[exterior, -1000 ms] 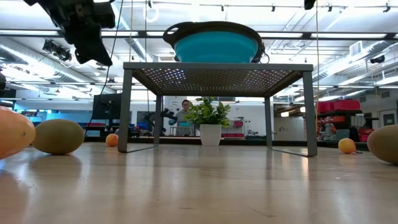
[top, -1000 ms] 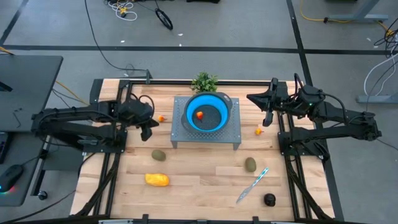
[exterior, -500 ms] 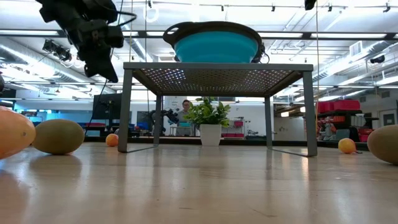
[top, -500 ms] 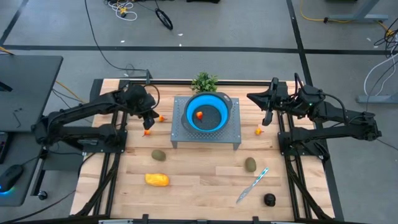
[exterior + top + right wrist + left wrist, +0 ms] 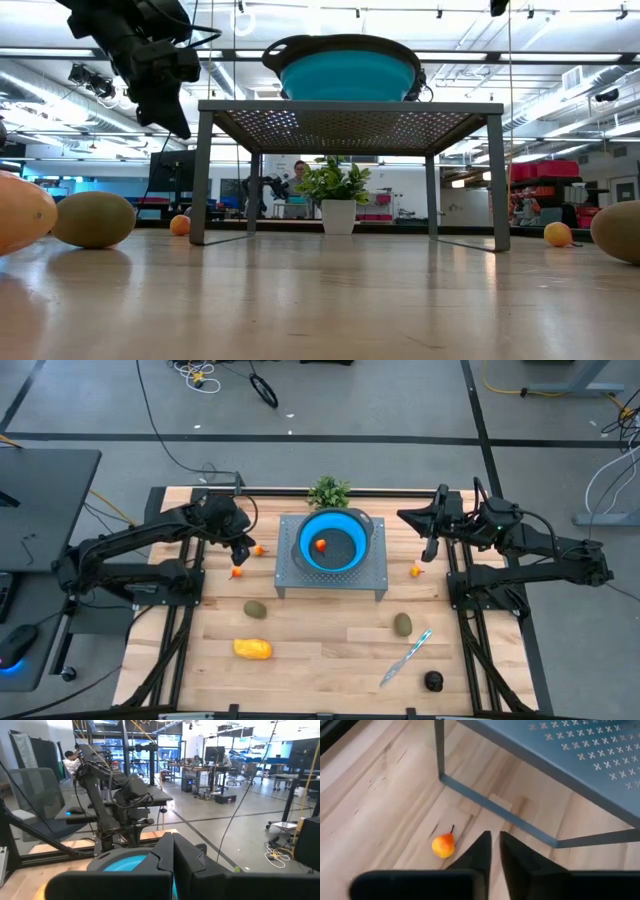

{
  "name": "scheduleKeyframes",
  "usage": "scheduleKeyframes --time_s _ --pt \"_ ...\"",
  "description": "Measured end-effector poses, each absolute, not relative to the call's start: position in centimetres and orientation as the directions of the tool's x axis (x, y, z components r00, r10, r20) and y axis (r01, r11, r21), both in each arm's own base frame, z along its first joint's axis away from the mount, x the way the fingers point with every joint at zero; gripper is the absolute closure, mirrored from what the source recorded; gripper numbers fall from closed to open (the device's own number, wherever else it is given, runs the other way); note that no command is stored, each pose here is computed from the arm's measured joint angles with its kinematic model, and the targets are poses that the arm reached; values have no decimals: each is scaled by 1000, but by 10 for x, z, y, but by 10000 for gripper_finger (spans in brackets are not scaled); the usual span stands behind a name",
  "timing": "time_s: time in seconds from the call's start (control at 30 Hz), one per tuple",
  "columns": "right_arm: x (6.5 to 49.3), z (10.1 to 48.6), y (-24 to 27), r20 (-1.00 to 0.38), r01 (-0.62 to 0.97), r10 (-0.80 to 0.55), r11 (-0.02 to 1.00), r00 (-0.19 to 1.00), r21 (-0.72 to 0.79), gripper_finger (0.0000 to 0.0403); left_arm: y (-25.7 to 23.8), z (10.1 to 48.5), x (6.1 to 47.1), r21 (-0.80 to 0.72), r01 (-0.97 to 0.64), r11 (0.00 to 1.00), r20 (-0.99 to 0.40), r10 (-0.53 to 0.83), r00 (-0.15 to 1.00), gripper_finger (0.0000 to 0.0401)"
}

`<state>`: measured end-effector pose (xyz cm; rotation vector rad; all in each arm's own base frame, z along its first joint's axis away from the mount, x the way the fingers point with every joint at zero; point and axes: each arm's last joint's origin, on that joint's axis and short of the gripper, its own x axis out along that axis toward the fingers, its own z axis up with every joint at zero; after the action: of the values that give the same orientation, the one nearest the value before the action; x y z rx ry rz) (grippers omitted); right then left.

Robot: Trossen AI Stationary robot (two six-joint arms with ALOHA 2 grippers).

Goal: Pick & Place Fruit
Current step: Put the top left orange pear into the strainer bowl on the shelf

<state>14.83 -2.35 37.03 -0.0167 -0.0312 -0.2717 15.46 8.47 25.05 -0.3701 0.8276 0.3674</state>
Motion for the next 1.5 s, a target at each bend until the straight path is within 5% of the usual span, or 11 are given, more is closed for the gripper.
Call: scheduleKeyframes --time_s 0.43,0.6,1.17,1.5 --pt "148 370 -24 33 284 -283 959 959 -22 403 86 249 152 -149 -540 828 -791 228 568 130" --pt "148 370 -24 33 283 -283 959 959 -22 403 84 247 149 -154 -551 820 -811 214 544 77" --pt "148 370 -24 33 283 -282 959 959 -22 403 77 241 154 62 -356 933 -847 237 475 84" --pt "148 370 -24 31 283 -282 959 959 -22 403 85 217 173 121 -348 930 -912 242 331 86"
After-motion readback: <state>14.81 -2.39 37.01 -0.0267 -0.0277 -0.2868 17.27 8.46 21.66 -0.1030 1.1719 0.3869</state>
